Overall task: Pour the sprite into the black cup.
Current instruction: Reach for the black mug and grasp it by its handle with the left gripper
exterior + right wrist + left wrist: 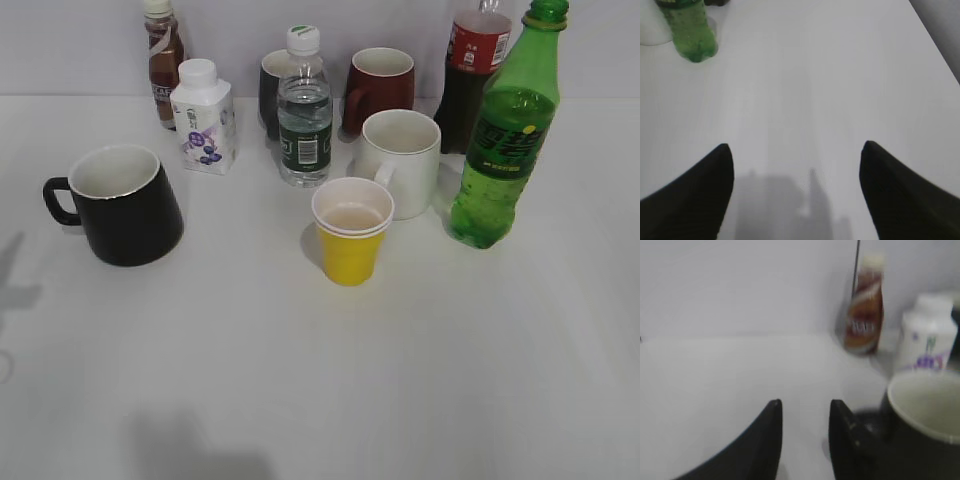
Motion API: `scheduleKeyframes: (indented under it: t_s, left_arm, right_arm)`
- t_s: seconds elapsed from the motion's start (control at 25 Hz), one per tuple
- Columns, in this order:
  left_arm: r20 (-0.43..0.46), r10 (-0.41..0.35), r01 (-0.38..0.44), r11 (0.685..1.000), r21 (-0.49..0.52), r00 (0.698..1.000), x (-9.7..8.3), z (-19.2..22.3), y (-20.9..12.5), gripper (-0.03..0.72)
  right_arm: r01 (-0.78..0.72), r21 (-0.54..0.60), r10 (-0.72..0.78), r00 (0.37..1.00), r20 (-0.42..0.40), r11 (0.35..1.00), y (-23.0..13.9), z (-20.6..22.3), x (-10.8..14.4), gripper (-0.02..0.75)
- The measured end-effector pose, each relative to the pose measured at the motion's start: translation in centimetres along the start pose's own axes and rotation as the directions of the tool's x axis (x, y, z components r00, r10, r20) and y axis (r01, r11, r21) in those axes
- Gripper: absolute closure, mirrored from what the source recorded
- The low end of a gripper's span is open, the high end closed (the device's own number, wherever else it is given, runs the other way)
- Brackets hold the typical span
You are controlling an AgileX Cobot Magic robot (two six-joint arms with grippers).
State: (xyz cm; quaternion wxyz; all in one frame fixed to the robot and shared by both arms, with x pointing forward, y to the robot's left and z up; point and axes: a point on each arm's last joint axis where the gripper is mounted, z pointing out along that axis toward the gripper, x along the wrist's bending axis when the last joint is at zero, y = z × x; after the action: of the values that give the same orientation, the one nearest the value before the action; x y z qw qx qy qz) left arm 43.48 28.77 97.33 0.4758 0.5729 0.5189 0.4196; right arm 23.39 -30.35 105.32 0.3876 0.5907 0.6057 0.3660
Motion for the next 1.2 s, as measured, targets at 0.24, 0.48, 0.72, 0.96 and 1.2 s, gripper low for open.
scheduleKeyframes:
  t_s: [0.24, 0.48, 0.72, 0.96, 1.2]
  left_arm:
    - [0.109, 0.011, -0.011, 1.000, -0.007, 0.994, -0.8, 2.9, -3.7, 0.364]
    - [0.115, -0.025, 0.016, 0.996, 0.082, 0.993, -0.7, 4.7, -7.0, 0.354]
    - [0.118, -0.023, 0.016, 0.998, 0.063, 0.993, -0.6, 6.8, -7.1, 0.350]
    - [0.126, -0.017, 0.013, 0.999, 0.031, 0.992, -0.6, 8.1, -6.7, 0.350]
    - [0.152, -0.006, 0.004, 1.000, 0.013, 0.988, -0.7, 9.3, -6.6, 0.359]
  right_arm:
    - [0.000, 0.000, 0.000, 1.000, 0.000, 1.000, 0.0, 0.0, 0.0, 0.150]
    - [0.000, 0.000, 0.000, 1.000, 0.000, 1.000, 0.0, 0.0, 0.0, 0.150]
    - [0.000, 0.000, 0.000, 1.000, 0.000, 1.000, 0.0, 0.0, 0.0, 0.150]
    - [0.000, 0.000, 0.000, 1.000, 0.000, 1.000, 0.0, 0.0, 0.0, 0.150]
    - [0.000, 0.000, 0.000, 1.000, 0.000, 1.000, 0.0, 0.0, 0.0, 0.150]
